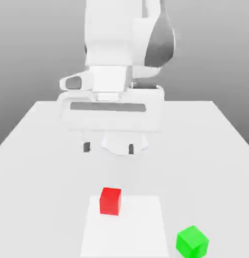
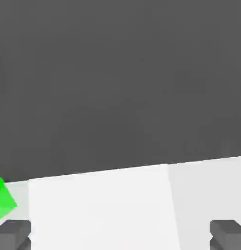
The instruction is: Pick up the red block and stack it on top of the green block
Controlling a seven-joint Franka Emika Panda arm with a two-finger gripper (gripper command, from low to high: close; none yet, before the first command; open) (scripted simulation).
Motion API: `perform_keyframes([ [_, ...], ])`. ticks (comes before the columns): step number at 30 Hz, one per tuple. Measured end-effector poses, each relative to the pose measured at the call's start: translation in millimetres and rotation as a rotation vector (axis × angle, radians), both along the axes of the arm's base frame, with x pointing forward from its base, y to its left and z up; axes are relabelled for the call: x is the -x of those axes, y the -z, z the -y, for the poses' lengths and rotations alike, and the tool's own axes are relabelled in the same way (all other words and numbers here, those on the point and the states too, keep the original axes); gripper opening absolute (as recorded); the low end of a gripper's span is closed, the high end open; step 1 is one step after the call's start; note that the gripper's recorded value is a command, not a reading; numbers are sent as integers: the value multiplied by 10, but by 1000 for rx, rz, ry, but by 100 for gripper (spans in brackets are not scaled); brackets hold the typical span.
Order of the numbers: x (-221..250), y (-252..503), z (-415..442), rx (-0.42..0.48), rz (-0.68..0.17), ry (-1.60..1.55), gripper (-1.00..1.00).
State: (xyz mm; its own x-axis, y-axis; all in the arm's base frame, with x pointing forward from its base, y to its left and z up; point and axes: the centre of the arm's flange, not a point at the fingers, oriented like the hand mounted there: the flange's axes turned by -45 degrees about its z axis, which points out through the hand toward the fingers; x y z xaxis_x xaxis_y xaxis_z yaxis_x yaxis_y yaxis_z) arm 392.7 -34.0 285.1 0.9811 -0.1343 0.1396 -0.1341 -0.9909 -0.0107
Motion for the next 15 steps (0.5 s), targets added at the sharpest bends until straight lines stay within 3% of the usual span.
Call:
perform_keyframes([
  [3,325,694,30,-8,-115,21,0],
  [9,404,1311,33,-9,-140,24,0],
  [10,412,1381,32,-10,-140,25,-100],
  [15,411,1381,31,-9,-140,25,-100],
])
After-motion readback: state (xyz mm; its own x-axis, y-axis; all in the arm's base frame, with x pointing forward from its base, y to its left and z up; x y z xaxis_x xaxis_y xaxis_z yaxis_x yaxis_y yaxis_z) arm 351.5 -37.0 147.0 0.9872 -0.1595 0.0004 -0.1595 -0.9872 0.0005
